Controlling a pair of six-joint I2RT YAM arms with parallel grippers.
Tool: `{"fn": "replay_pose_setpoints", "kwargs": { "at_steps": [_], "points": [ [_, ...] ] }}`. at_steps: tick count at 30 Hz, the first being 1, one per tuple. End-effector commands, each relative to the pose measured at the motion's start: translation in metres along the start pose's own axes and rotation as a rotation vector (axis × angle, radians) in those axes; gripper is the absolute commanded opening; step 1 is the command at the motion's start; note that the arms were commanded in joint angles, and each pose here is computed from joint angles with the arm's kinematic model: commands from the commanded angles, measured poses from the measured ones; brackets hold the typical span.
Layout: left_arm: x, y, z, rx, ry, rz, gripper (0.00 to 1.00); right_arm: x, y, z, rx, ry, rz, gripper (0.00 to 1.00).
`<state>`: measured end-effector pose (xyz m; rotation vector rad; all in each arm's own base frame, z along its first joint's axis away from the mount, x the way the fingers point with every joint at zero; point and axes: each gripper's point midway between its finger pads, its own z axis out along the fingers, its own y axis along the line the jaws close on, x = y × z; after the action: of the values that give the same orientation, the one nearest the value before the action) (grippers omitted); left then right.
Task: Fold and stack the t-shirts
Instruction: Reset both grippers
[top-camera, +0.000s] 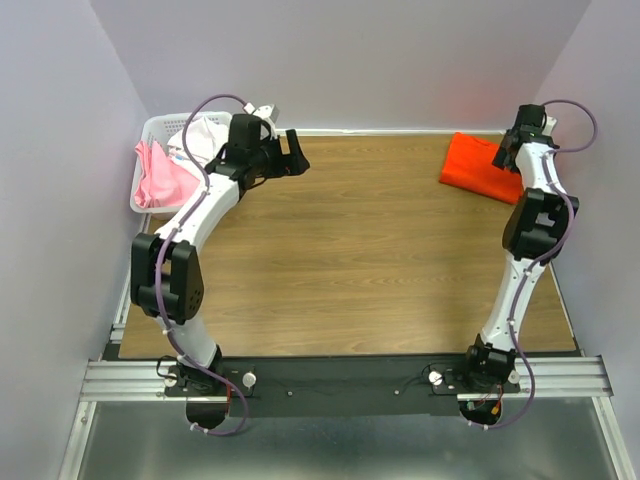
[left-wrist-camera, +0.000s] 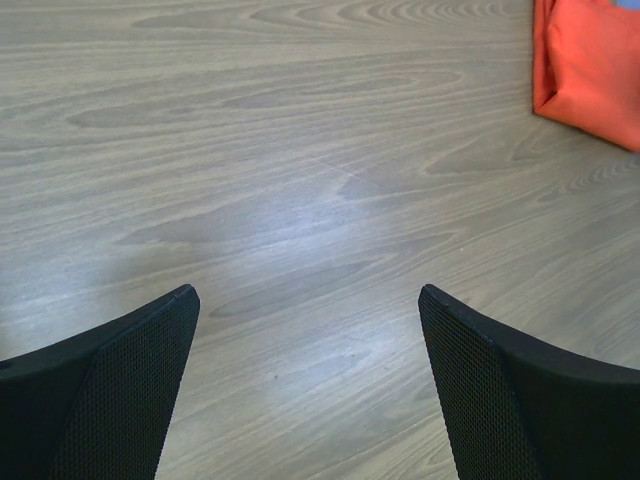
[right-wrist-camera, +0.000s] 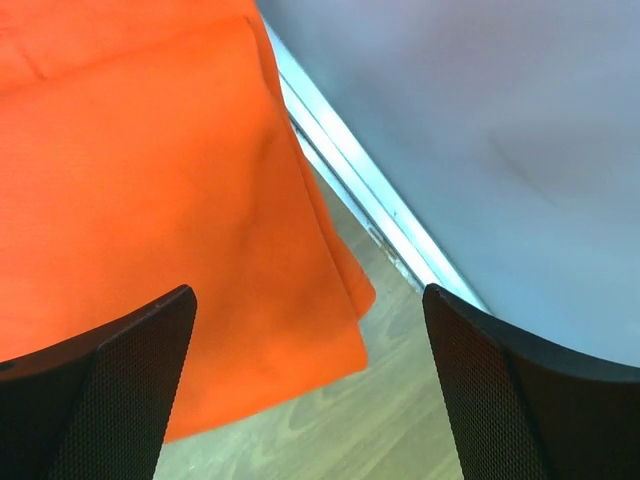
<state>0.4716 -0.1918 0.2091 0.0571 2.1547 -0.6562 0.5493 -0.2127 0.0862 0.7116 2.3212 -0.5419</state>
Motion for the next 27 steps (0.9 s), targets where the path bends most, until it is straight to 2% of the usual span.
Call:
{"fn": "replay_pose_setpoints", "kwargs": {
  "at_steps": [1, 6, 11, 13, 15, 23, 27],
  "points": [
    [-0.025, -0.002, -0.025, -0.015, -0.1, 0.025, 0.98, -0.036, -0.002, -0.043, -0.021, -0.156, 0.019, 1.0],
    [-0.031, -0.002, -0.036, -0.008, -0.129, 0.035, 0.98, -0.038, 0.024, -0.091, -0.139, -0.29, 0.006, 1.0],
    [-0.042, -0.009, -0.055, -0.006, -0.18, 0.048, 0.98, -0.011, 0.056, -0.136, -0.265, -0.323, -0.069, 1.0],
    [-0.042, -0.006, -0.064, -0.026, -0.204, 0.05, 0.98, -0.002, 0.08, -0.176, -0.344, -0.356, -0.108, 1.0],
    [-0.048, -0.008, -0.076, -0.035, -0.241, 0.054, 0.98, 0.008, 0.094, -0.197, -0.401, -0.362, -0.117, 1.0],
    [-0.051, -0.008, -0.103, -0.047, -0.345, 0.052, 0.98, 0.082, 0.147, -0.297, -0.745, -0.296, -0.085, 0.99],
    [-0.058, -0.003, -0.118, -0.086, -0.409, 0.046, 0.98, 0.123, 0.156, -0.317, -0.828, -0.233, -0.102, 0.99]
  ]
}}
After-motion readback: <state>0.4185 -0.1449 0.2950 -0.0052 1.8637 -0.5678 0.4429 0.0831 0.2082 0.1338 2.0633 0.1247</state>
